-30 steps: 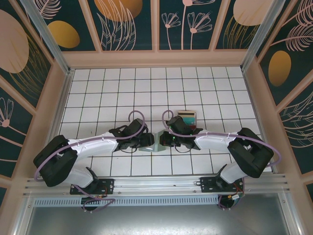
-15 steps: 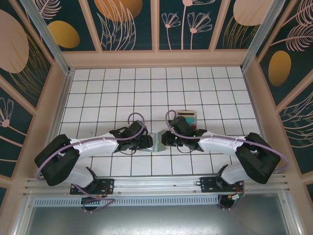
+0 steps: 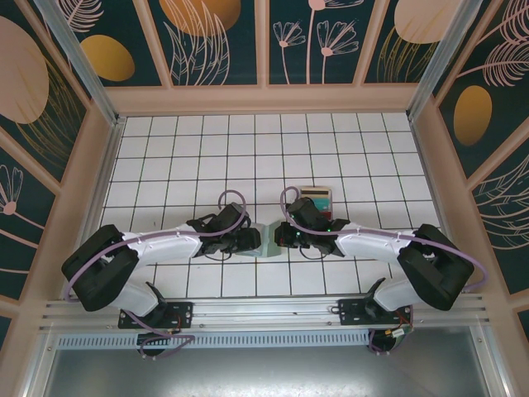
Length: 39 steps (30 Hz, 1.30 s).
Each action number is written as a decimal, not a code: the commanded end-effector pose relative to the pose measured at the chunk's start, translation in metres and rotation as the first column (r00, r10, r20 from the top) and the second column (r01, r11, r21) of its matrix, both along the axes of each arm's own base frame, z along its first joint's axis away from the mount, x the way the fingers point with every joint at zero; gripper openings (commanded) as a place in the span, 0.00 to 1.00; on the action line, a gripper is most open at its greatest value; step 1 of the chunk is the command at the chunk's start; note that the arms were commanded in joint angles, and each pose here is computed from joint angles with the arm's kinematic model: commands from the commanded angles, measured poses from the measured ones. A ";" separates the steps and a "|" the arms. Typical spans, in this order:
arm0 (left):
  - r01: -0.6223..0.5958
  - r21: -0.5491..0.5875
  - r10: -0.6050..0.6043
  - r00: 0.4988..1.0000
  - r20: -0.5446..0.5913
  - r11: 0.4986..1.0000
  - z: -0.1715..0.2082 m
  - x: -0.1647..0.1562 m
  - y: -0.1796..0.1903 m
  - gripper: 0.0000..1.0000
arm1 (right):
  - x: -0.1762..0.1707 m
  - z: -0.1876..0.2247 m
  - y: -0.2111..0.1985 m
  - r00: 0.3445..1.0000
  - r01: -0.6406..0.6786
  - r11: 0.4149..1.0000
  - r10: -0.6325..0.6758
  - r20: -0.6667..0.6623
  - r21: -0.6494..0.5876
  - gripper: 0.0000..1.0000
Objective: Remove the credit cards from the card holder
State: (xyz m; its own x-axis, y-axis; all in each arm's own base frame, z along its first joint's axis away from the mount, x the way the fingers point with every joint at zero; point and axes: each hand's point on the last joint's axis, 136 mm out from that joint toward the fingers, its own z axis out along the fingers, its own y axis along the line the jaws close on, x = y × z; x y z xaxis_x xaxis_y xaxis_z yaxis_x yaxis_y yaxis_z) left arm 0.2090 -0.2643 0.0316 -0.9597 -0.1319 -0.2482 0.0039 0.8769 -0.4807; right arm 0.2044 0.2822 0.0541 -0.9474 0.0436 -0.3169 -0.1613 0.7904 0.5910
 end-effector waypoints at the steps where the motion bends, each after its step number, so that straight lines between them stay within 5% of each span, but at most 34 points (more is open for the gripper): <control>1: 0.048 -0.066 -0.048 0.999 0.011 0.997 0.008 -0.001 -0.013 0.57 | -0.004 -0.007 0.001 1.000 -0.009 1.000 0.009 -0.019 -0.004 0.00; 11: 0.120 -0.142 -0.114 0.992 0.051 0.983 0.025 0.001 -0.031 0.59 | -0.004 -0.010 0.003 1.000 -0.011 1.000 0.011 -0.024 -0.008 0.00; 18: 0.143 -0.164 -0.135 0.989 0.062 0.976 0.031 -0.001 -0.035 0.79 | -0.002 -0.011 0.003 1.000 -0.012 1.000 0.011 -0.025 -0.013 0.00; 27: 0.181 -0.223 -0.161 0.981 0.105 0.958 0.053 -0.001 -0.044 0.79 | -0.001 -0.012 0.005 1.000 -0.016 1.000 0.016 -0.026 -0.018 0.00; 33: 0.055 -0.019 -0.053 0.993 0.109 0.998 0.041 0.015 -0.009 0.80 | 0.000 -0.013 0.003 1.000 -0.013 1.000 0.012 -0.026 -0.025 0.00; 39: 0.033 0.017 -0.035 0.993 0.117 0.999 0.037 0.020 -0.005 0.80 | 0.001 -0.012 0.004 1.000 -0.013 1.000 0.013 -0.026 -0.022 0.00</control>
State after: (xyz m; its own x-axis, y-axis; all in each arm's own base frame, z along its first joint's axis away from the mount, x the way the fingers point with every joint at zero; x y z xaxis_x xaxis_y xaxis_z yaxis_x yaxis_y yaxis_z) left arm 0.2224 -0.2765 0.0655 -0.9379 -0.0956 -0.3335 0.0929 0.8569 -0.5071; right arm 0.2031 0.2815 0.0389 -0.9564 0.0325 -0.2904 -0.1462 0.8073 0.5718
